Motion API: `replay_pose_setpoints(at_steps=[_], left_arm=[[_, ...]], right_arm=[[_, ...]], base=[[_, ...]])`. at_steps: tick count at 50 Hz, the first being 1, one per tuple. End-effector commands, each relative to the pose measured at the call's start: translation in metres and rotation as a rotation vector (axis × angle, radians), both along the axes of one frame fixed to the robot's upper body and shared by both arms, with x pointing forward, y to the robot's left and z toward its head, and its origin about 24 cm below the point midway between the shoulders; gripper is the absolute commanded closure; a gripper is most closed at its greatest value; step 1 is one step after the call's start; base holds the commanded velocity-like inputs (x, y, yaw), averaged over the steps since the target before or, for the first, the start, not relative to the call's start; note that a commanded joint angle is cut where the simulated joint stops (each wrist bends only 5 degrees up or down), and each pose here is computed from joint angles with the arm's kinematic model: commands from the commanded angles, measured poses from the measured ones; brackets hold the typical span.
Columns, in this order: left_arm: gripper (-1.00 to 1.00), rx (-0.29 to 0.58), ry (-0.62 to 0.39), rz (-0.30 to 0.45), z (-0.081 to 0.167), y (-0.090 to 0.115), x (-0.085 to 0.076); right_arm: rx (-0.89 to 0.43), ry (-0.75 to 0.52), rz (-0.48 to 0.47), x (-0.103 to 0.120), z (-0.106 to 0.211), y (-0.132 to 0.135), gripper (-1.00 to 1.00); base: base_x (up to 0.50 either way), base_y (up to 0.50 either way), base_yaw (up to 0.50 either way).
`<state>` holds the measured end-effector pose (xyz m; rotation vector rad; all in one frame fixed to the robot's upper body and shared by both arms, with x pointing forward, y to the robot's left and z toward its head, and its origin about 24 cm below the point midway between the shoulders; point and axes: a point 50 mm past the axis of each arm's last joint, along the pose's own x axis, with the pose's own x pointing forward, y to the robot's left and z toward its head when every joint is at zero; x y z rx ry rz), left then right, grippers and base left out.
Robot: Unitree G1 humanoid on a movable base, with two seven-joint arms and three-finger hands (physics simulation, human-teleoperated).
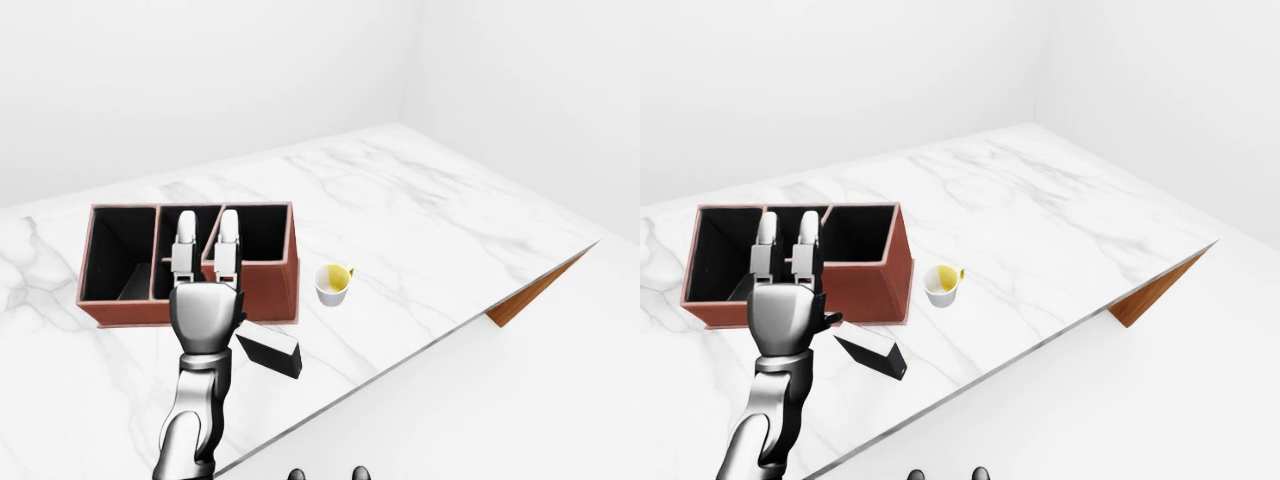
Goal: Pick up the book and place it in the right compartment of the caddy.
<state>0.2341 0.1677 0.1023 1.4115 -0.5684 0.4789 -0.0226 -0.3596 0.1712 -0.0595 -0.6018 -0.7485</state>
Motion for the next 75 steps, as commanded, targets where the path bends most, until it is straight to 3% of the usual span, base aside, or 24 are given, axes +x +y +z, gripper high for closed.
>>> replay_pose_setpoints(at_steps=[1,3,7,10,19,54,60,69,75], left_arm=[[-1.0,-0.047,0.103,-0.009,-0.021,0.007,0.012],[-1.0,-0.108,0.116,-0.005,-0.024,0.011,0.016],[-1.0,-0.032,0.06,-0.015,-0.012,0.006,0.003],[-1.0,0.018,0.076,-0.012,-0.016,0.002,0.004],[-1.0,-0.014,0.074,0.001,-0.015,0.006,0.007],[-1.0,-0.01,0.065,0.004,-0.013,0.008,0.006],[-1.0,0.0,0.012,0.016,-0.002,0.01,-0.005],[-1.0,-0.081,-0.074,0.051,0.016,0.019,-0.024],[-1.0,-0.08,-0.063,0.074,0.014,0.022,-0.035]], right_arm=[[-0.039,0.002,0.024,0.003,0.006,0.003,-1.0],[-0.041,-0.005,0.023,0.003,0.007,0.003,-1.0],[-0.05,-0.013,0.041,0.003,0.008,0.005,-1.0],[-0.054,-0.021,0.055,0.002,0.009,0.006,-1.0],[-0.056,-0.002,0.062,0.003,0.007,0.007,-1.0],[-0.062,0.014,0.081,0.004,0.005,0.008,-1.0],[-0.065,0.012,0.092,0.004,0.005,0.009,-1.0],[-0.065,0.017,0.094,0.005,0.004,0.01,-1.0],[-0.059,0.019,0.096,0.005,0.002,0.01,-1.0]], base=[[0.0,0.0,0.0],[0.0,0.0,0.0],[0.0,0.0,0.0],[0.0,0.0,0.0],[0.0,0.0,0.0],[0.19,-0.09,0.0],[0.0,0.0,0.0],[0.0,0.0,0.0],[0.0,0.0,0.0]])
